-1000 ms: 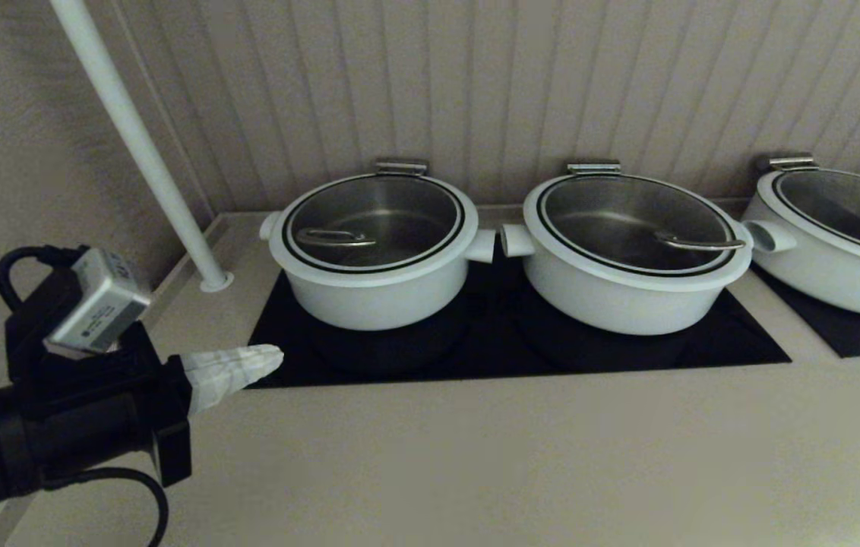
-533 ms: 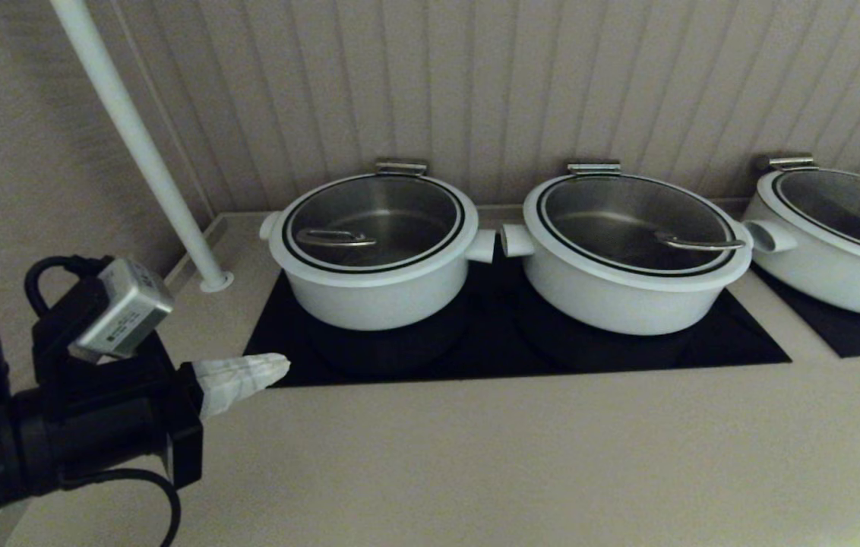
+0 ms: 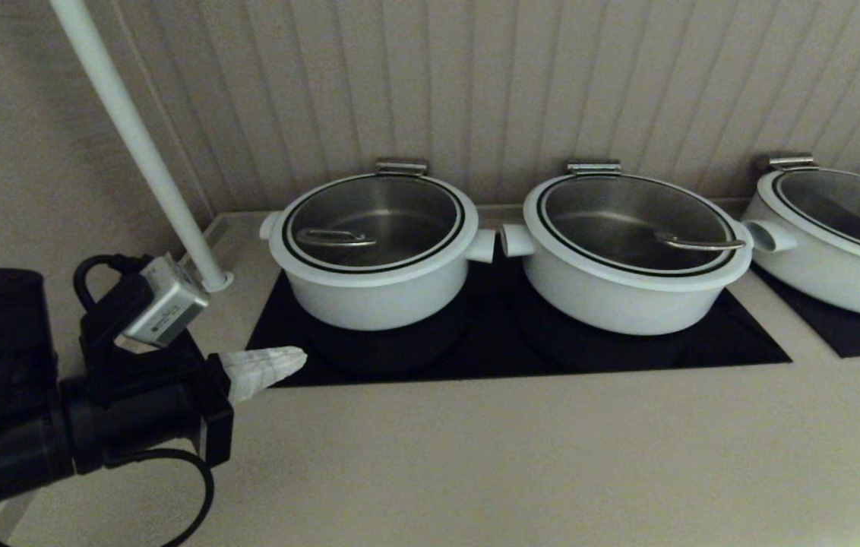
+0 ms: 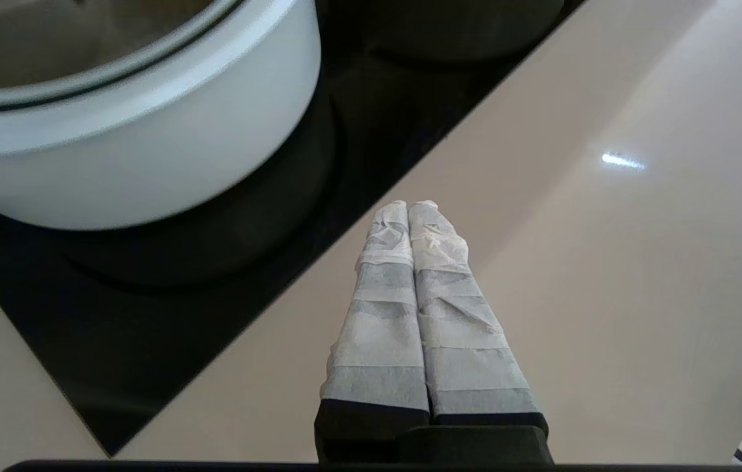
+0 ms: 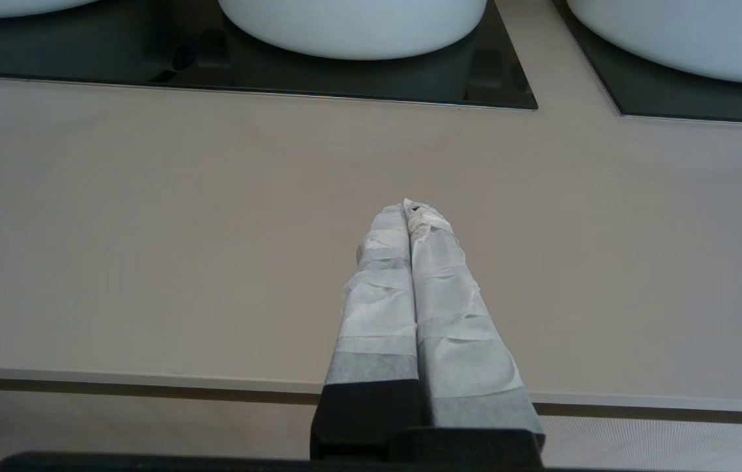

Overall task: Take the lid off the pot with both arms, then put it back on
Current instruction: Open the food pot lid a small opening with the left arm

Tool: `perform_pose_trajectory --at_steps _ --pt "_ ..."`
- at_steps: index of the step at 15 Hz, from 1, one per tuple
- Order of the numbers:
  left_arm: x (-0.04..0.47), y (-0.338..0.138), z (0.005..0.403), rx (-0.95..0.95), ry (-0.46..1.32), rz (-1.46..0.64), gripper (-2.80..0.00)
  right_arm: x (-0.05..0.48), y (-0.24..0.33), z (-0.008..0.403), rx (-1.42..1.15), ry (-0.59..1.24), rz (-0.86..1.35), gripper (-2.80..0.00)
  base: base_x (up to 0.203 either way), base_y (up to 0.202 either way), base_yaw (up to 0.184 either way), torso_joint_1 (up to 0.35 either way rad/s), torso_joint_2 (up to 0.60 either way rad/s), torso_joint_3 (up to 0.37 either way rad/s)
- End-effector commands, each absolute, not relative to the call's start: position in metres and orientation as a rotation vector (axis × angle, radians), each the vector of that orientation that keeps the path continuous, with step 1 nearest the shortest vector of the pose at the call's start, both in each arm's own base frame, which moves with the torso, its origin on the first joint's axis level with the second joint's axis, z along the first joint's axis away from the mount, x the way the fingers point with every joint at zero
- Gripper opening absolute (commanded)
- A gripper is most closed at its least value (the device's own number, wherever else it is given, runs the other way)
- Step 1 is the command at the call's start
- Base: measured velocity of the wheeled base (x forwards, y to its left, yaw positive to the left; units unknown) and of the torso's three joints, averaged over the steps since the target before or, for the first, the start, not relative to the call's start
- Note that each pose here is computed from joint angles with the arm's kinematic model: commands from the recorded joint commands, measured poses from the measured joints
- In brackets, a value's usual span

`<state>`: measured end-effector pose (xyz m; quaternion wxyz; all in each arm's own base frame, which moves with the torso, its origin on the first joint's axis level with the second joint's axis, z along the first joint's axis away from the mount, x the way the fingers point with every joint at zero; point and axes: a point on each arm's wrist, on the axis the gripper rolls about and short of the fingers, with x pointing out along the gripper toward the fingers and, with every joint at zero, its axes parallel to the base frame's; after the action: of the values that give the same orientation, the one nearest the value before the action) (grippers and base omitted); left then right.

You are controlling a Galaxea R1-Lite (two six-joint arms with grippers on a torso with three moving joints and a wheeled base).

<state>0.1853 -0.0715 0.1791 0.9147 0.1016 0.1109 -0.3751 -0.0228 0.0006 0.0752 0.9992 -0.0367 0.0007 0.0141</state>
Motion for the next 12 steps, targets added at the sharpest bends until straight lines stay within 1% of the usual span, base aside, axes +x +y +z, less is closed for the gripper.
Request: perform_pose_trajectory --at_steps 1,4,8,12 --pt "0.19 -0.073 0.174 0.208 0.249 -0.775 -2.8 -0.023 0.001 0.075 -0.074 0.004 0.029 -2.8 0.0 0.0 0.0 0.0 0.0 0.0" --pt "0.203 -0.077 0.17 0.203 0.227 -0.769 -2.8 -0.023 0.001 0.075 -0.075 0.004 0.029 -2.8 0.0 0.0 0.0 0.0 0.0 0.0" --pt "0.228 -0.085 0.176 0.213 0.142 -0.751 -2.8 -0.023 0.001 0.075 -0.074 0.004 0.029 -2.8 0.0 0.0 0.0 0.0 0.0 0.0" --pt "0.246 -0.091 0.179 0.213 0.13 -0.745 -2.8 -0.023 0.001 0.075 -0.074 0.003 0.029 -2.8 0.0 0.0 0.0 0.0 0.0 0.0"
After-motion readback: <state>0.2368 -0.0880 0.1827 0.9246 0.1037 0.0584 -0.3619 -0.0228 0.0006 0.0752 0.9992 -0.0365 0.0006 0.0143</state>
